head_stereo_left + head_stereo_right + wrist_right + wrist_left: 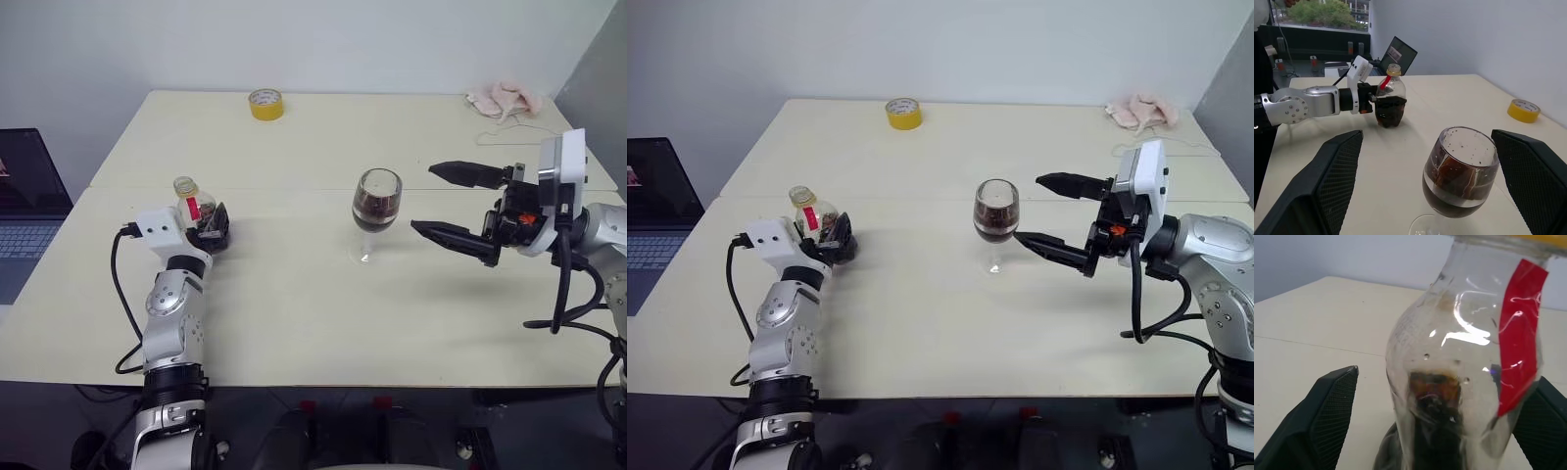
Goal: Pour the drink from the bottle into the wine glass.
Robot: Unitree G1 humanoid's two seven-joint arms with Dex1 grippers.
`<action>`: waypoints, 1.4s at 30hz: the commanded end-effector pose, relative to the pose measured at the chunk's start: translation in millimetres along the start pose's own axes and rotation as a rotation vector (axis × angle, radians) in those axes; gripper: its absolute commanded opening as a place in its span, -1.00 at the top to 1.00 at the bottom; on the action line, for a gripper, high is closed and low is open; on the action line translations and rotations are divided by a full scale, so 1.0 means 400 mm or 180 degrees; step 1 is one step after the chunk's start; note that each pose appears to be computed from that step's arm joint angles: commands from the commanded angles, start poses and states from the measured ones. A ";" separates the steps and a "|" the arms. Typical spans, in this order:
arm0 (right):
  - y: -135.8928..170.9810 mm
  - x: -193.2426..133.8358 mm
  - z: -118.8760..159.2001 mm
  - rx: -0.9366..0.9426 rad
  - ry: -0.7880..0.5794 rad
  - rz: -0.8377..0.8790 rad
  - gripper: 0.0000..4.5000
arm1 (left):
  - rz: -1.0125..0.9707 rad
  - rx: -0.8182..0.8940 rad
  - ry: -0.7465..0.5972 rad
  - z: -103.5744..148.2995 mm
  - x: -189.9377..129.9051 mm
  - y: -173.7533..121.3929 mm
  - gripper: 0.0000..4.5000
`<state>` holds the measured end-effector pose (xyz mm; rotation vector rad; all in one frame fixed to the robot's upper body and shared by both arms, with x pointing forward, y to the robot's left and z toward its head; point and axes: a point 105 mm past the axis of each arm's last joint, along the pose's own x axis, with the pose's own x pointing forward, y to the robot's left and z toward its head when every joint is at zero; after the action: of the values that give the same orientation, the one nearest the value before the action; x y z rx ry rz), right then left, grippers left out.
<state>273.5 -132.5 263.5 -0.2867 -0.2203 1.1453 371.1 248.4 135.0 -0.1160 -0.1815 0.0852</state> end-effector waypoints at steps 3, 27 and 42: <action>0.002 -0.002 0.028 -0.0176 -0.0080 0.0021 -1.00 | -0.0054 0.0068 -0.0106 0.029 -0.015 0.004 -0.98; -0.036 -0.017 -0.010 -0.0159 0.0102 0.0098 -1.00 | -0.1144 0.0600 0.0073 0.133 -0.164 0.016 -0.98; -0.099 -0.146 -0.020 -0.0161 0.0761 -0.0054 -1.00 | -0.2826 0.0987 0.0498 0.314 -0.228 -0.097 -0.98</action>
<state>292.5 -198.6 256.6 -0.4429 -0.0086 1.0776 266.8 215.9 232.7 0.2554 -0.0157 -0.7565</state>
